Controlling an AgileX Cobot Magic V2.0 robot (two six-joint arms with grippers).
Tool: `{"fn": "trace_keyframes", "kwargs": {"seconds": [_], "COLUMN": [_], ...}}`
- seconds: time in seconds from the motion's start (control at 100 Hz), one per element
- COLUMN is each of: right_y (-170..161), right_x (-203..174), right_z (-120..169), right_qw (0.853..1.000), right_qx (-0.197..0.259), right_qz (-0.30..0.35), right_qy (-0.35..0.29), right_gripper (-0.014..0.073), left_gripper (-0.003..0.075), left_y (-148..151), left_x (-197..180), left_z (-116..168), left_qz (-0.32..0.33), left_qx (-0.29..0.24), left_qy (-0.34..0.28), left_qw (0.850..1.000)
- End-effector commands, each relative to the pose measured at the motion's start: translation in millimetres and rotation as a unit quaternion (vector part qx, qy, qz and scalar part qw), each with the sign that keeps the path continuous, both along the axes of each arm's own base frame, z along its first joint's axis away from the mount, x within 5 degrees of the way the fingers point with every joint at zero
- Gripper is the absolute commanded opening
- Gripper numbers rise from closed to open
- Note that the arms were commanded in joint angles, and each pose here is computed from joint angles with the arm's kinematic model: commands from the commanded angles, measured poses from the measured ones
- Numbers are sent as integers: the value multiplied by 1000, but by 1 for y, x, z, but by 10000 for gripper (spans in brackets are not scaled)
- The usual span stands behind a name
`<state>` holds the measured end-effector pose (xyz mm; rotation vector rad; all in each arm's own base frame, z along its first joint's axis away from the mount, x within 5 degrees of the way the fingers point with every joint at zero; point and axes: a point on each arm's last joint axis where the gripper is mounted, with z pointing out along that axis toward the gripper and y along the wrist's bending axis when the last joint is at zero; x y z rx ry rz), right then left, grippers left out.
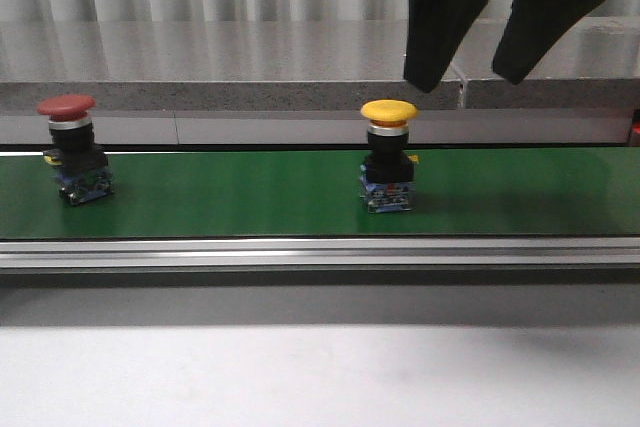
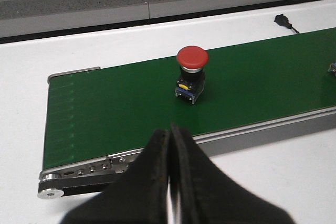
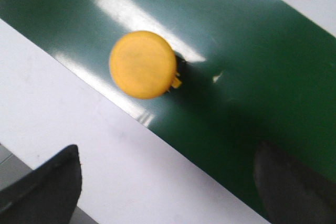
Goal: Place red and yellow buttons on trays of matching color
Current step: 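Lower the right gripper onto the yellow button on the belt and grasp, then carry the yellow button into the yellow tray and open the right gripper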
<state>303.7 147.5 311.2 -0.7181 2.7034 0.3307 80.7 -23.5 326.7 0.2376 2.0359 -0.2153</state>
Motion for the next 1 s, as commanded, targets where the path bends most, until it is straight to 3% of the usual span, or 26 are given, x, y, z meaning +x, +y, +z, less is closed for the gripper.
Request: {"fn": "trace_keyframes", "kwargs": {"seconds": [0.0, 0.34, 0.41, 0.58, 0.65, 0.99], "right_y": [5, 16, 17, 16, 16, -3], "right_x": [3, 31, 33, 34, 33, 25], "right_z": [14, -16, -19, -19, -18, 19], "right_qw": [999, 999, 999, 999, 999, 994], "right_qx": [23, 16, 15, 14, 15, 49], "right_qz": [12, 22, 22, 21, 21, -42], "right_qy": [-20, -32, -32, -36, -37, -86], "right_gripper": [654, 636, 558, 227, 162, 151], "left_gripper": [-20, -20, -20, -20, -20, -20], "left_y": [-1, -1, -1, -1, -1, -1], "left_x": [2, 2, 2, 2, 2, 2], "left_z": [14, 14, 14, 14, 14, 14], "left_qz": [2, 2, 2, 2, 2, 2], "left_qx": [-19, -19, -19, -19, -19, -19], "left_qy": [-46, -46, -46, -46, -46, -46], "left_qw": [999, 999, 999, 999, 999, 999]}}
